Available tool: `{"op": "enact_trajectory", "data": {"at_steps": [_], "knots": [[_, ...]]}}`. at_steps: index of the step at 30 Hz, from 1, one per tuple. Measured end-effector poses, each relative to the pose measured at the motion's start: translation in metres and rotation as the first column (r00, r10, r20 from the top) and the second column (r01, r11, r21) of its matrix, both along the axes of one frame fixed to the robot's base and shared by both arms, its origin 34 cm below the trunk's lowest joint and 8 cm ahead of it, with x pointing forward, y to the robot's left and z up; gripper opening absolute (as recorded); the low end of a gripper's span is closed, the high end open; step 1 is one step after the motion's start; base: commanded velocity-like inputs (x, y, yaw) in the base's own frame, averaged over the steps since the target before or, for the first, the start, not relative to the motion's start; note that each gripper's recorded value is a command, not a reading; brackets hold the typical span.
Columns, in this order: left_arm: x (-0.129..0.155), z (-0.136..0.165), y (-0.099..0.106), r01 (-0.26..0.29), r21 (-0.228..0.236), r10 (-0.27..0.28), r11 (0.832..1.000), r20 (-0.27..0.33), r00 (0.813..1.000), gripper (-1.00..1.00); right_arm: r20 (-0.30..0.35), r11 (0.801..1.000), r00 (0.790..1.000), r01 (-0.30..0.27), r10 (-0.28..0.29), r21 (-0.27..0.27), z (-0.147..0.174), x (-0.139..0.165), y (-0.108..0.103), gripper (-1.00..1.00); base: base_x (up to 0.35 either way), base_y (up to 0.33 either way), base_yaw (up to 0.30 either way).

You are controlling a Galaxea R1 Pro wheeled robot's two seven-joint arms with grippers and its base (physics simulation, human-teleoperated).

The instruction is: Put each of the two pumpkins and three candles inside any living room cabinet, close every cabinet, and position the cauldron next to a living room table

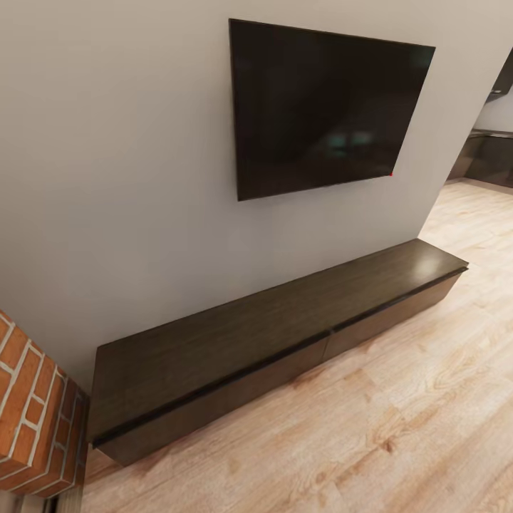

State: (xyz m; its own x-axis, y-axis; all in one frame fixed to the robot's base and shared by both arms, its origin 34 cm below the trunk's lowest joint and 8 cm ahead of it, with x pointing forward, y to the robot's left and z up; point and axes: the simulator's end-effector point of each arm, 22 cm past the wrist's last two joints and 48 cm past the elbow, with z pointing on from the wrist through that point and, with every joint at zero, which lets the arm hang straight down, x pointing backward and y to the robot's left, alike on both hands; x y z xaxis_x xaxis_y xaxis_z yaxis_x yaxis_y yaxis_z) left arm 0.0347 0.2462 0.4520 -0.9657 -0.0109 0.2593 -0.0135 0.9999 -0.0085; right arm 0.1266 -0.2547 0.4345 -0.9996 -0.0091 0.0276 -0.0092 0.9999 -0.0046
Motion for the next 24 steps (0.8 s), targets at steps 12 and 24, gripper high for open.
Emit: {"op": "enact_trajectory", "data": {"at_steps": [12, 24], "knots": [[-0.0001, 0.0000, 0.0009, 0.000, 0.001, 0.000, 1.000, 0.000, 1.000, 1.00, -0.001, 1.000, 1.000, -0.002, 0.002, 0.000, 0.0000, -0.0004, 0.0004, 1.00, 0.094, 0.000, 0.041], [-0.0002, 0.0001, -0.0003, 0.000, 0.000, 0.000, 1.000, 0.000, 1.000, 1.00, -0.002, 1.000, 1.000, -0.002, 0.002, -0.001, 0.0001, -0.0006, 0.0007, 1.00, 0.020, 0.000, 0.254]]}}
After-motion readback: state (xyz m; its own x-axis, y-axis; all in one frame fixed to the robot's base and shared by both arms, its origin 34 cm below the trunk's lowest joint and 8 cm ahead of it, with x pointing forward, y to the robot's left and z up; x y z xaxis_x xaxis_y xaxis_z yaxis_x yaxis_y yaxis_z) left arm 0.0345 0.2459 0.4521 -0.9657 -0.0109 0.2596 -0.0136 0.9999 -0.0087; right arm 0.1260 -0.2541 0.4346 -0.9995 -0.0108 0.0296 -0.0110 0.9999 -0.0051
